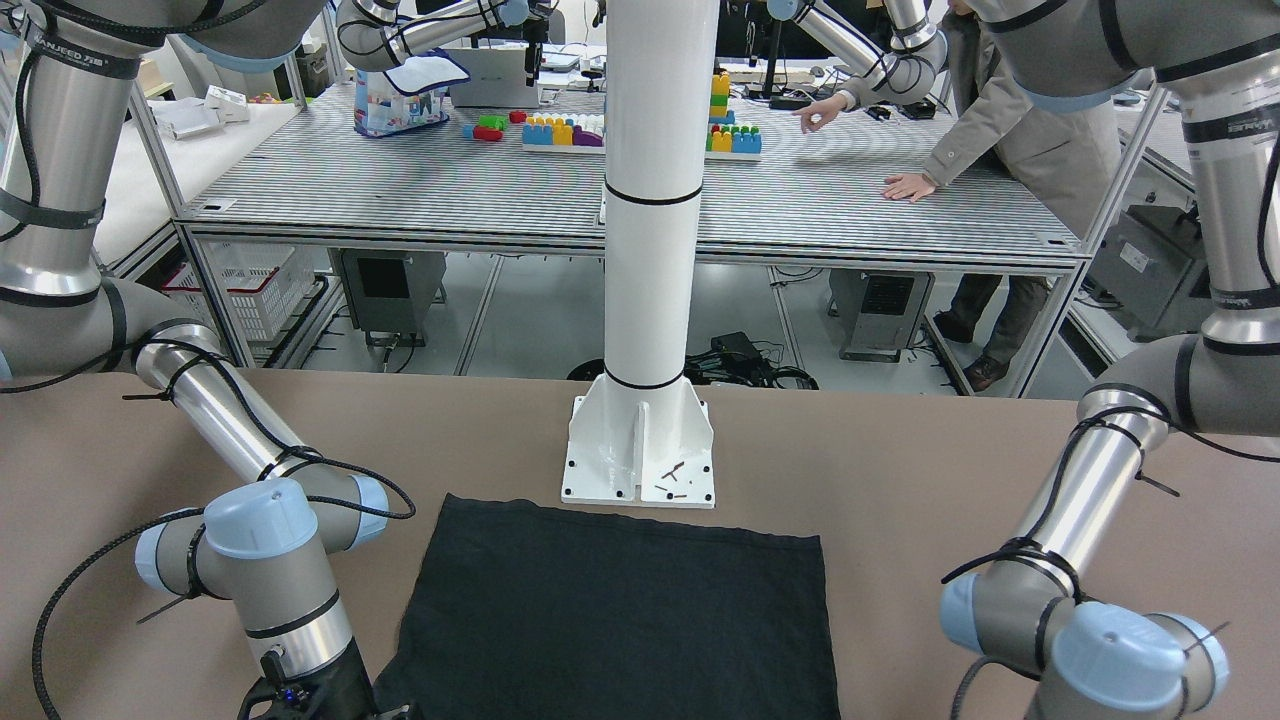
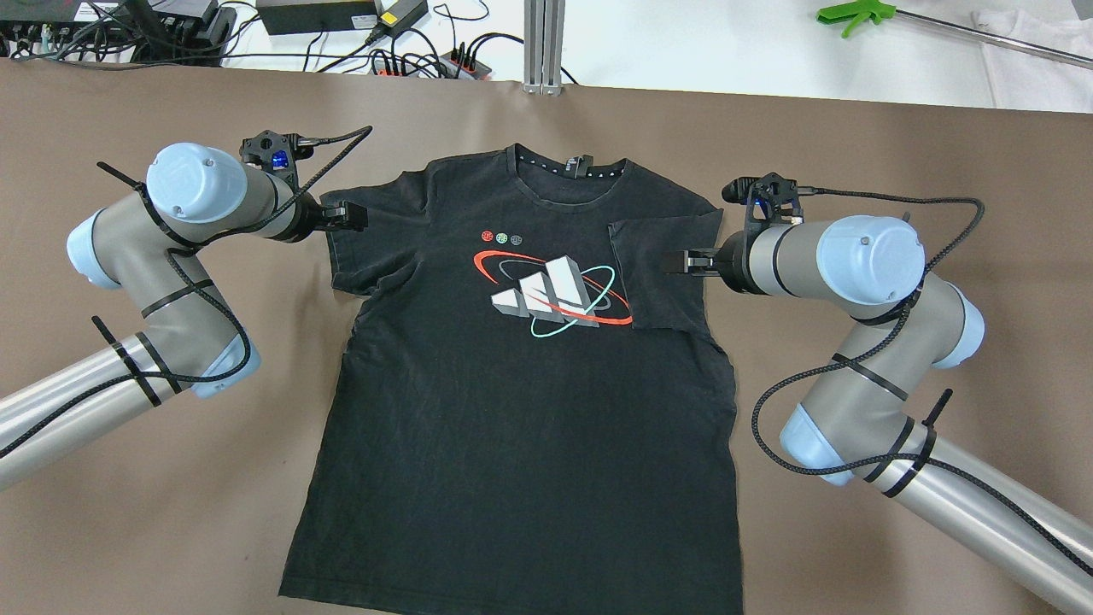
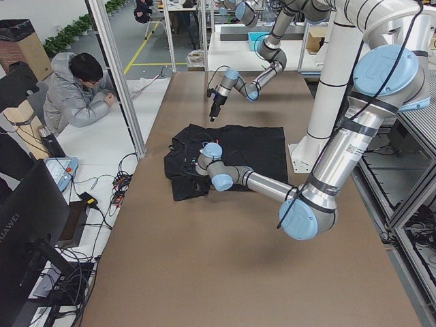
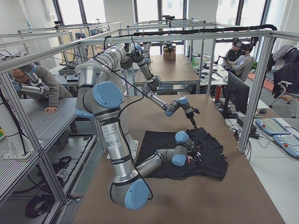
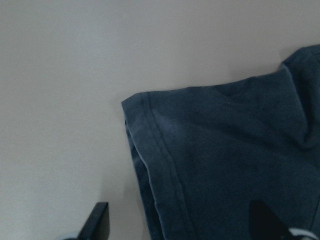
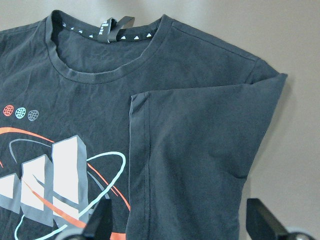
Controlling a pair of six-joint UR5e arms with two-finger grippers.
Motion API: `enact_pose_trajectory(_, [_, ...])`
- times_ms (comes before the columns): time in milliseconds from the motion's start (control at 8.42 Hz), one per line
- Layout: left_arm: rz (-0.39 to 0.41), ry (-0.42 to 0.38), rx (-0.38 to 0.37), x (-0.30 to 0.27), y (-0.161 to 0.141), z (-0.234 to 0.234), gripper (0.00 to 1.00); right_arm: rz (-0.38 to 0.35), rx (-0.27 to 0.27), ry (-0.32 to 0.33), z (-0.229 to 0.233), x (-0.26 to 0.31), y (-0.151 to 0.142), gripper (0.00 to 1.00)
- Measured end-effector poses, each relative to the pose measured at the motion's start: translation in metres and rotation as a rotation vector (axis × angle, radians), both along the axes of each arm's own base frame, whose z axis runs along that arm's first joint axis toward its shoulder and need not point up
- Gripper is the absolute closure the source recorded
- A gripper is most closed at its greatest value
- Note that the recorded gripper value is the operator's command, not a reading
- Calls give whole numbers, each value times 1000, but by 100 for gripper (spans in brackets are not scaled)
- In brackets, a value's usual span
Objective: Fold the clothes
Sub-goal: 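Move the left gripper to the other sleeve while the right gripper holds position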
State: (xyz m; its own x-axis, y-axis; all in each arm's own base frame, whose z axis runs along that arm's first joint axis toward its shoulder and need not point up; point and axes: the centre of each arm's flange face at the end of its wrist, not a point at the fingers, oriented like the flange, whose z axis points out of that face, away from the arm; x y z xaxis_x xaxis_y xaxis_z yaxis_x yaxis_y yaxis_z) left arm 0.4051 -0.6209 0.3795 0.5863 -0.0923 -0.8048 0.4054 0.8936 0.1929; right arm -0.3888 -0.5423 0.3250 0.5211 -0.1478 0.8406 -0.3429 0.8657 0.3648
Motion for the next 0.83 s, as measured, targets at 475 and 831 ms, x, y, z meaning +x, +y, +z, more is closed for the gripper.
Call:
enact_pose_trajectory(475, [20, -13, -5, 13, 6, 10, 0, -2, -1, 1, 0, -1, 1, 6])
enact_pose_trajectory(831, [32, -30, -9, 19, 6, 18, 5, -1, -3, 3, 1, -1, 0, 6])
